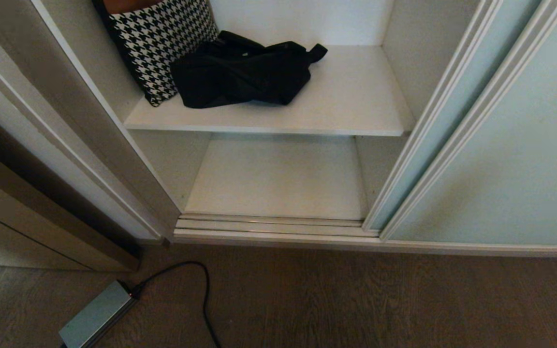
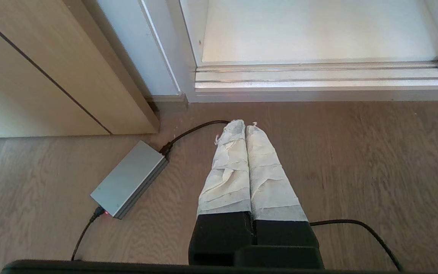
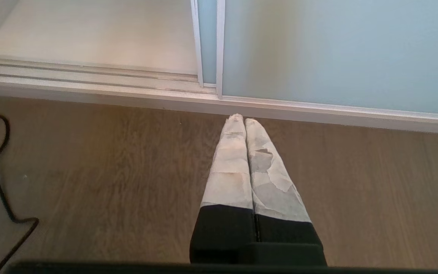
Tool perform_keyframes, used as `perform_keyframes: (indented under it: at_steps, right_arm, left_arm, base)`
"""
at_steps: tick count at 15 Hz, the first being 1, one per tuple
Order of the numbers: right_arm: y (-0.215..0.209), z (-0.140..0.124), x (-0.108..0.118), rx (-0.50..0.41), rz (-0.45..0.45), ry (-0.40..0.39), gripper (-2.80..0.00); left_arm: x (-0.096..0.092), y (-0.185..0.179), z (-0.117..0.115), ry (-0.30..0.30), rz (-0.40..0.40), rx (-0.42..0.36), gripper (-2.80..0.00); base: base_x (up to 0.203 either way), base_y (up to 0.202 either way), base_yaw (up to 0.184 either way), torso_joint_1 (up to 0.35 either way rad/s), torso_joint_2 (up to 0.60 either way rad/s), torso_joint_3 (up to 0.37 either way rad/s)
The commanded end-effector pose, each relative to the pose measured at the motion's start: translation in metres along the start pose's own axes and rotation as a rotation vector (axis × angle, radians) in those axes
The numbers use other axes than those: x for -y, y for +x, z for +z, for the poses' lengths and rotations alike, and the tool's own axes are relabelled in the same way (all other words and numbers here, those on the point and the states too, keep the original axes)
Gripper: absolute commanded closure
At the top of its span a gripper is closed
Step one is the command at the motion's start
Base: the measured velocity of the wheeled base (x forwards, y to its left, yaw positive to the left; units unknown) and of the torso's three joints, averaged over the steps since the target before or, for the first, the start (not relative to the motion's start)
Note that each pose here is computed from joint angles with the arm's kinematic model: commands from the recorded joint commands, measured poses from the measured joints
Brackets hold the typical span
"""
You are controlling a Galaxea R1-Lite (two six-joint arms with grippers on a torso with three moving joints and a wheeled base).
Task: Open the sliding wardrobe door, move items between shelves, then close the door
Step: Close the door
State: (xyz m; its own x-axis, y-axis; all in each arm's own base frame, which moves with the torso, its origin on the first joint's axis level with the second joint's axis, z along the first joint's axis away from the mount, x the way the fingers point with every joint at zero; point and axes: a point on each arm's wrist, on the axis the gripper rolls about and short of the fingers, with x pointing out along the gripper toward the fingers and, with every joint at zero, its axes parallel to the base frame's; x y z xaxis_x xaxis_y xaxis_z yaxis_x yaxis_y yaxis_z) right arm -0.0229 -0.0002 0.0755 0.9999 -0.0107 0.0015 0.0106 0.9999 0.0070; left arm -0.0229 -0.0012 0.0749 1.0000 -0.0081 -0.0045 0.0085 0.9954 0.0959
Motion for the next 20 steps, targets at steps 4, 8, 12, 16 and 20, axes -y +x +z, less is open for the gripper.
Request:
perform_keyframes:
  at_steps: [4, 8, 12, 16, 20]
  right_arm:
    - [-0.010, 0.039, 0.000, 0.043, -0.016, 0.008, 0.00]
    - [-0.027, 0.163, -0.001, 0.088, 0.034, 0.118, 0.00]
    - [0.029, 0.268, -0.006, -0.012, 0.170, 0.362, 0.00]
    - [0.103, 0.308, -0.010, -0.160, 0.277, 0.656, 0.00]
    - [0.148, 0.319, -0.002, -0.176, 0.308, 0.760, 0.00]
  left_arm:
    - [0.000, 0.000, 0.000, 0.000, 0.000, -0.003, 0.00]
    - [0.000, 0.000, 0.000, 0.000, 0.000, -0.003, 0.00]
    - [0.000, 0.000, 0.000, 0.000, 0.000, -0.003, 0.00]
    - [0.000, 0.000, 0.000, 0.000, 0.000, -0.003, 0.00]
    - [0.000, 0.000, 0.000, 0.000, 0.000, -0.003, 0.00]
  base:
    - [0.000, 0.000, 0.000, 0.000, 0.00, 0.000]
    - [0.000, 0.000, 0.000, 0.000, 0.00, 0.000]
    - [0.000, 0.000, 0.000, 0.000, 0.00, 0.000]
    - [0.000, 0.000, 0.000, 0.000, 0.00, 0.000]
    - [0.000, 0.000, 0.000, 0.000, 0.00, 0.000]
